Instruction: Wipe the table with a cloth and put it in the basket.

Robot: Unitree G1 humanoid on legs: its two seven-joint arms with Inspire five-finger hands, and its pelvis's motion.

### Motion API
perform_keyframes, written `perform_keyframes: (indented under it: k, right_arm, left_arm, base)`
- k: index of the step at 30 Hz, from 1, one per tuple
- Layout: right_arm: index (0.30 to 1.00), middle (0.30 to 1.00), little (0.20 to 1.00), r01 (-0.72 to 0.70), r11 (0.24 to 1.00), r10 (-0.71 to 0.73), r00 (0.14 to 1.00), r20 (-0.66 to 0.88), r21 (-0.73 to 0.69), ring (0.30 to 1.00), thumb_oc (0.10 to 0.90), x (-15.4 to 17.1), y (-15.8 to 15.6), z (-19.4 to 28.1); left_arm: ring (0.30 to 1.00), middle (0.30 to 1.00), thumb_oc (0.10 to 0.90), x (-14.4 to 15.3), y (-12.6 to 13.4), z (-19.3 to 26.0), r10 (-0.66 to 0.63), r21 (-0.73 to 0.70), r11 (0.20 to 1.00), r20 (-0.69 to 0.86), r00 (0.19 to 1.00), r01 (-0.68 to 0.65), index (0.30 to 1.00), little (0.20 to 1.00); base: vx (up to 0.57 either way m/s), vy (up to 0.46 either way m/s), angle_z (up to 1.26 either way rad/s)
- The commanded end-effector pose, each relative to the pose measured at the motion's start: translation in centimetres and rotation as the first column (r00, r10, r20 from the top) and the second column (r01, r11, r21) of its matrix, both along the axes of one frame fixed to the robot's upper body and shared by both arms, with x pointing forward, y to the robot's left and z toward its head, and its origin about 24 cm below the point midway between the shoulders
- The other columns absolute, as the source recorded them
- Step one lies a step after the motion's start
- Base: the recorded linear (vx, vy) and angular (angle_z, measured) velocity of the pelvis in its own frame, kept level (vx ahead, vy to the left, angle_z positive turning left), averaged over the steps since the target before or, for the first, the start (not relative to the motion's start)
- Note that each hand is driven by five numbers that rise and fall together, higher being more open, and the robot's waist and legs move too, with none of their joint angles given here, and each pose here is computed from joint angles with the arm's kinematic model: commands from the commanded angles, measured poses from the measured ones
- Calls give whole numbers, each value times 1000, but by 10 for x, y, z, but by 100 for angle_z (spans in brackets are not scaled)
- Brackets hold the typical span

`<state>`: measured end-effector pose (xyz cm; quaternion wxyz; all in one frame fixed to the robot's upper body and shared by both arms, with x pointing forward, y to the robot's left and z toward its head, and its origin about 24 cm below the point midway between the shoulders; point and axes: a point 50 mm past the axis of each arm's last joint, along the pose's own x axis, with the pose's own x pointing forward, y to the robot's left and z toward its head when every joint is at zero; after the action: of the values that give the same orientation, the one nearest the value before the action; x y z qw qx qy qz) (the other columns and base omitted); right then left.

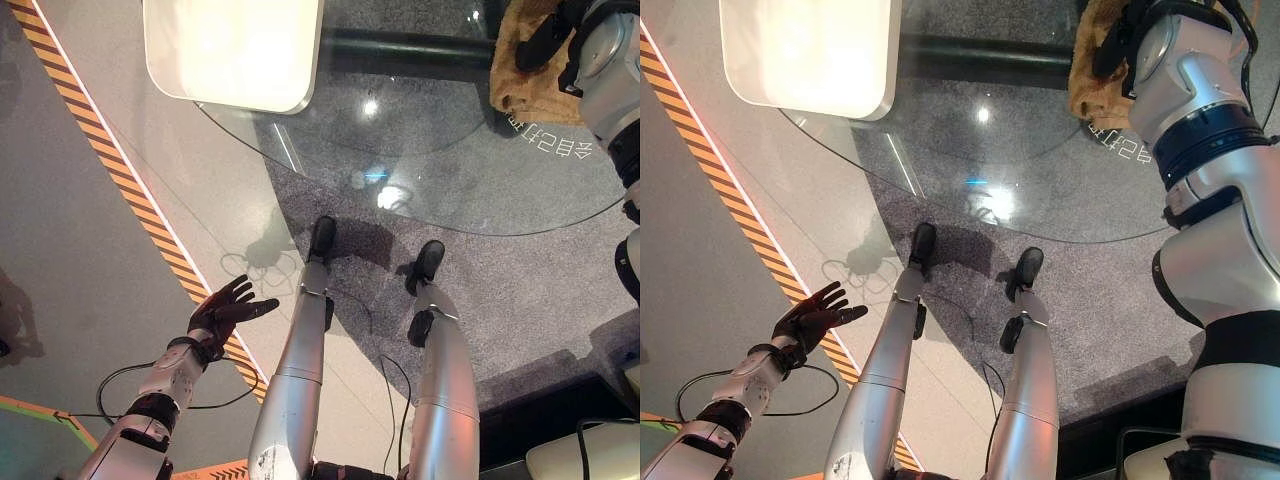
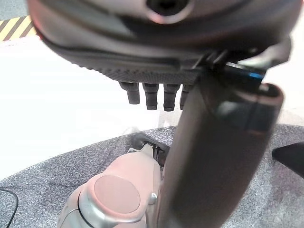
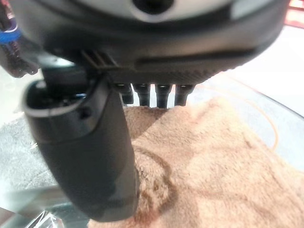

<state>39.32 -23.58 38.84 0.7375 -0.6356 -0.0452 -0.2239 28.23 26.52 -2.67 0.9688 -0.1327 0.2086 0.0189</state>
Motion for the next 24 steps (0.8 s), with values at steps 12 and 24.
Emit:
perform_keyframes:
  k: [12, 24]
  right_arm:
    - [745, 745, 719, 157, 981, -158, 987, -3, -115, 745, 619, -21, -42, 20]
    - [300, 300, 200, 153, 976, -159, 987, -21, -153, 300, 100, -20, -36, 22]
  left_arm:
    - [900, 900, 800, -33, 0, -29, -7, -11, 1000, -108, 994, 6, 900, 900]
    - [900, 900, 800, -33, 1, -27, -9, -14, 1000, -105, 994, 7, 900, 900]
  base:
    - [0, 0, 0]
    - [0, 0, 0]
